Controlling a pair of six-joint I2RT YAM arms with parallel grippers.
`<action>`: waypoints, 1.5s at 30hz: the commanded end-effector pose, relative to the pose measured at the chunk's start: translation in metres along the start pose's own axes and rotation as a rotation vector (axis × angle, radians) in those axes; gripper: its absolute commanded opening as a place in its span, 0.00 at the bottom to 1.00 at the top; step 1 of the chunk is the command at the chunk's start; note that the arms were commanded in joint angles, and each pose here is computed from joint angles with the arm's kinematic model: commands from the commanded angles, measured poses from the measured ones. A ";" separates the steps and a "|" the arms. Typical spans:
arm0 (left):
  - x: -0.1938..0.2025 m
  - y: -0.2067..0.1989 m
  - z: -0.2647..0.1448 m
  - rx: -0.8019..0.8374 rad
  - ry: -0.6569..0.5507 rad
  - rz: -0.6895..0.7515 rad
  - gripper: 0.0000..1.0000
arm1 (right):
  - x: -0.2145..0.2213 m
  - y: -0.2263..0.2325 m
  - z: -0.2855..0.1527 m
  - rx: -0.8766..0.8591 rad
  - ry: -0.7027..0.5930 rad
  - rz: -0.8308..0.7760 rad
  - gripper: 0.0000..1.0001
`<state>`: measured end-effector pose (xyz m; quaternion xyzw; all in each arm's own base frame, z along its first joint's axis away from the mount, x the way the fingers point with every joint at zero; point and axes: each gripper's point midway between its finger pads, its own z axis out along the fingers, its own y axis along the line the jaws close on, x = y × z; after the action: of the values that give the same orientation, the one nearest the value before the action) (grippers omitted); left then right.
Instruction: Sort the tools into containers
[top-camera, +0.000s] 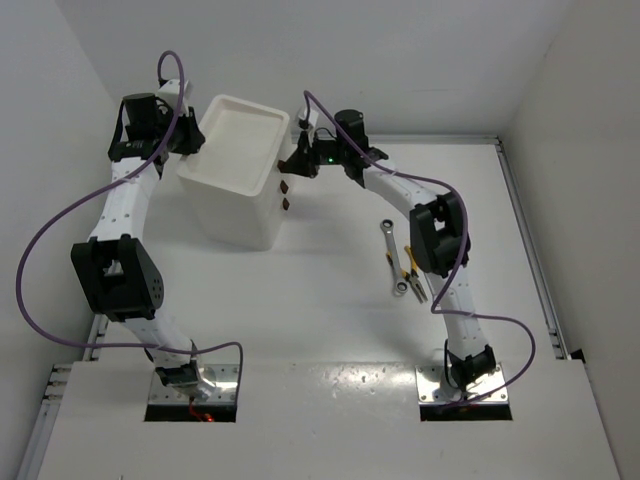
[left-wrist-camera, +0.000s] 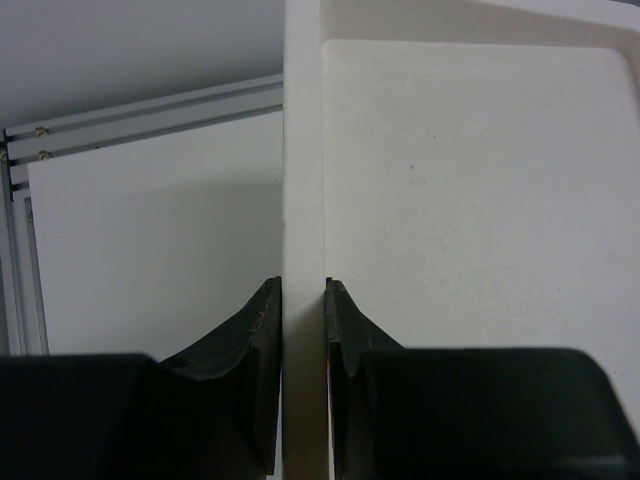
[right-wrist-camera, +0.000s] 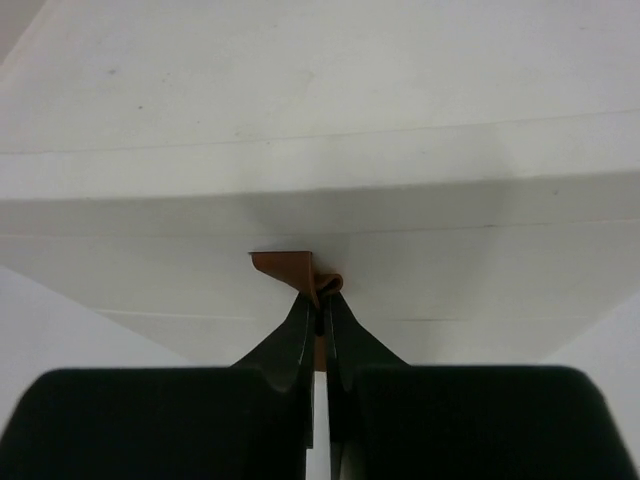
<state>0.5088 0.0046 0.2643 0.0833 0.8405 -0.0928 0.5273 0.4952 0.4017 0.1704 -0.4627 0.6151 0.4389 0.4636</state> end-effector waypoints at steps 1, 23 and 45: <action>0.117 -0.059 0.020 0.180 0.374 -0.170 0.00 | -0.040 0.027 0.010 -0.061 -0.079 -0.106 0.00; 0.114 -0.057 0.023 0.168 0.359 -0.171 0.00 | 0.009 0.018 -0.123 0.119 0.065 0.023 0.00; 0.103 -0.052 0.023 0.132 0.330 -0.181 0.09 | 0.029 0.029 -0.231 0.397 0.277 0.231 0.59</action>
<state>0.5140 -0.0024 0.2653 0.0846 0.8357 -0.0958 0.5341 0.4411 0.2055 0.1614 -0.3584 0.7684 0.3238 0.4198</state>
